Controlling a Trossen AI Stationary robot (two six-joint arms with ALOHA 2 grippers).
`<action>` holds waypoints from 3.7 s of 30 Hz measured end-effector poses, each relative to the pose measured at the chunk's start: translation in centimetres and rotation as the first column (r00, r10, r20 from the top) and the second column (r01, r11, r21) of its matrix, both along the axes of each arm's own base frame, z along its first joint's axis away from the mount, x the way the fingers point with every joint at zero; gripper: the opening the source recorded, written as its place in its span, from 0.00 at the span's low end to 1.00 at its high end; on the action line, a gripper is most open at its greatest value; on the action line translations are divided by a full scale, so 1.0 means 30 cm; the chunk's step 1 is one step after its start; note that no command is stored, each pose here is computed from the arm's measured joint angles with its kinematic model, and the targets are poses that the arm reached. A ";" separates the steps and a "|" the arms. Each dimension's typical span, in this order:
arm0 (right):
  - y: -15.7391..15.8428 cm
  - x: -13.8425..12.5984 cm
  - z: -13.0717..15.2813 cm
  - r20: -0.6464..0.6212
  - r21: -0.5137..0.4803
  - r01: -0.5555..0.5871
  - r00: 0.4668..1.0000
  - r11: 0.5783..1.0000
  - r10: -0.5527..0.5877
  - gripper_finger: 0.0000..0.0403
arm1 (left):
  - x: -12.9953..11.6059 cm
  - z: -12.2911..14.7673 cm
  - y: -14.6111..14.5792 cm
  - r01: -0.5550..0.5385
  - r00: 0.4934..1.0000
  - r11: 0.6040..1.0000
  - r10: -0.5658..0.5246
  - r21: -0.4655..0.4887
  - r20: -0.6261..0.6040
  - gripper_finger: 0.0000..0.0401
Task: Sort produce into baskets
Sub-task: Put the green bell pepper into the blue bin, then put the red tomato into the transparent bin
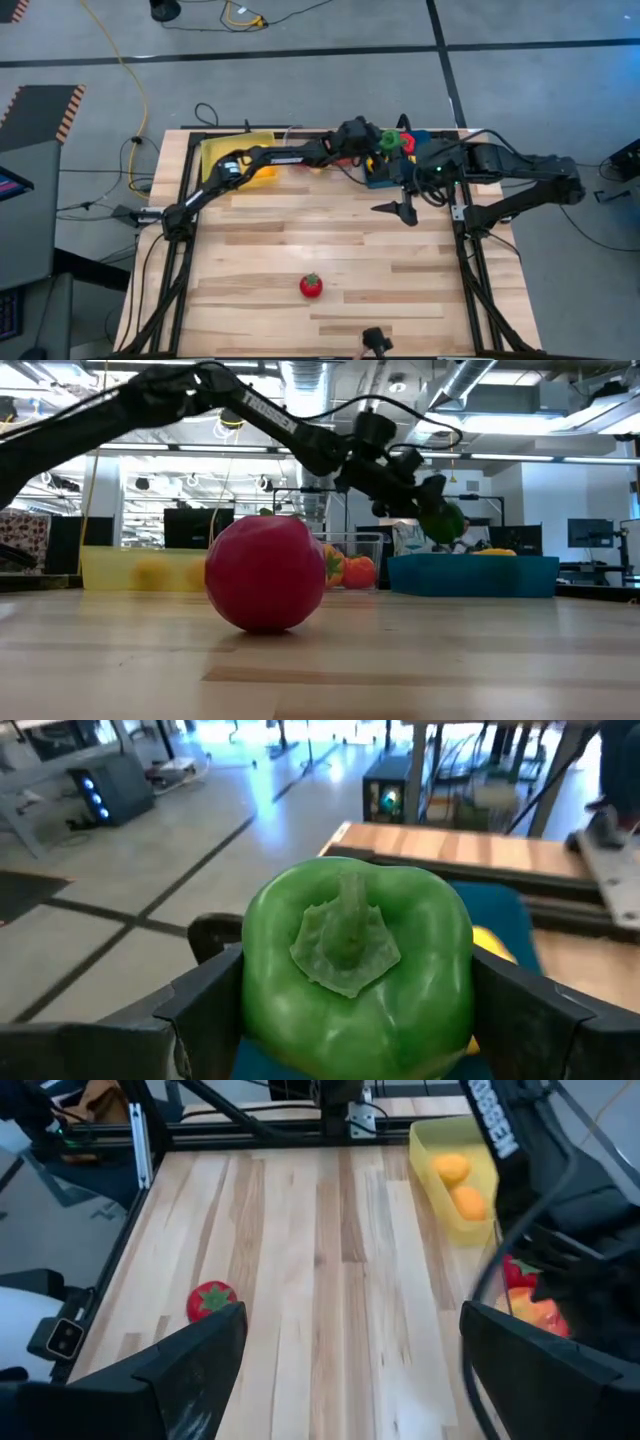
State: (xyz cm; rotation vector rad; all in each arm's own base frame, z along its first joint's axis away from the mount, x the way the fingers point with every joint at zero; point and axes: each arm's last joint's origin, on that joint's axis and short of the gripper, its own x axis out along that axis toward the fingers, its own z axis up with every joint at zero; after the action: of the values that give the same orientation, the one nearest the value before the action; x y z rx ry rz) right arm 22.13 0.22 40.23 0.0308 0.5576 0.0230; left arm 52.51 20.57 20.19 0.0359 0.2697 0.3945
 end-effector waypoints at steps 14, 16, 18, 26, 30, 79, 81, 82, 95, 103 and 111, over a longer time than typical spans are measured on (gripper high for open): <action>0.000 -0.001 -0.005 -0.016 0.000 0.000 1.000 1.000 0.000 0.97 | 0.034 -0.018 0.037 -0.056 0.995 0.998 0.057 0.010 -0.078 0.84; 0.000 -0.001 -0.005 -0.016 0.000 -0.001 1.000 1.000 0.001 0.97 | 0.033 -0.022 0.037 -0.055 0.995 0.998 0.055 0.006 -0.089 0.85; 0.000 -0.001 -0.005 -0.015 0.000 -0.001 1.000 1.000 0.001 0.97 | 0.031 -0.027 0.036 -0.051 0.993 0.999 0.052 0.012 -0.108 0.85; 0.000 -0.001 -0.005 -0.015 0.000 -0.001 1.000 1.000 0.001 0.97 | 0.032 -0.028 0.032 -0.021 0.989 0.996 0.033 0.087 -0.146 0.85; 0.000 -0.001 -0.005 -0.015 0.000 -0.001 1.000 1.000 0.001 0.97 | 0.035 -0.027 0.024 -0.060 0.986 0.993 0.075 0.104 -0.149 0.85; 0.000 -0.001 -0.005 -0.015 -0.006 -0.005 1.000 1.000 0.005 0.97 | 0.035 -0.041 -0.012 -0.273 0.931 0.948 0.303 0.162 -0.205 0.98; 0.000 -0.001 -0.005 -0.015 -0.006 -0.006 1.000 1.000 0.006 0.97 | 0.031 -0.039 -0.009 -0.327 0.909 0.926 0.363 0.188 -0.205 0.99; 0.000 -0.001 -0.005 -0.015 -0.006 -0.006 1.000 1.000 0.006 0.97 | 0.031 -0.039 -0.009 -0.330 0.908 0.925 0.366 0.188 -0.205 0.98; 0.000 -0.001 -0.005 -0.015 -0.006 -0.005 1.000 1.000 0.005 0.97 | 0.047 0.049 -0.110 -0.189 0.947 0.956 0.237 0.224 -0.214 0.97; 0.000 -0.001 -0.005 -0.014 -0.006 -0.005 1.000 1.000 0.005 0.97 | -0.015 0.209 -0.195 -0.110 0.938 0.971 0.172 0.213 -0.300 0.97; 0.017 0.000 -0.003 -0.009 -0.006 -0.029 1.000 1.000 0.029 0.97 | -0.096 0.236 -0.198 -0.079 0.858 0.984 0.149 0.159 -0.492 0.97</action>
State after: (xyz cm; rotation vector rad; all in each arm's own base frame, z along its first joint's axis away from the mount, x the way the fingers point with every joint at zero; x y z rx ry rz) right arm 22.12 0.74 40.15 0.0168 0.5665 0.0491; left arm 49.63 14.61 27.27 0.2592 0.7671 0.5191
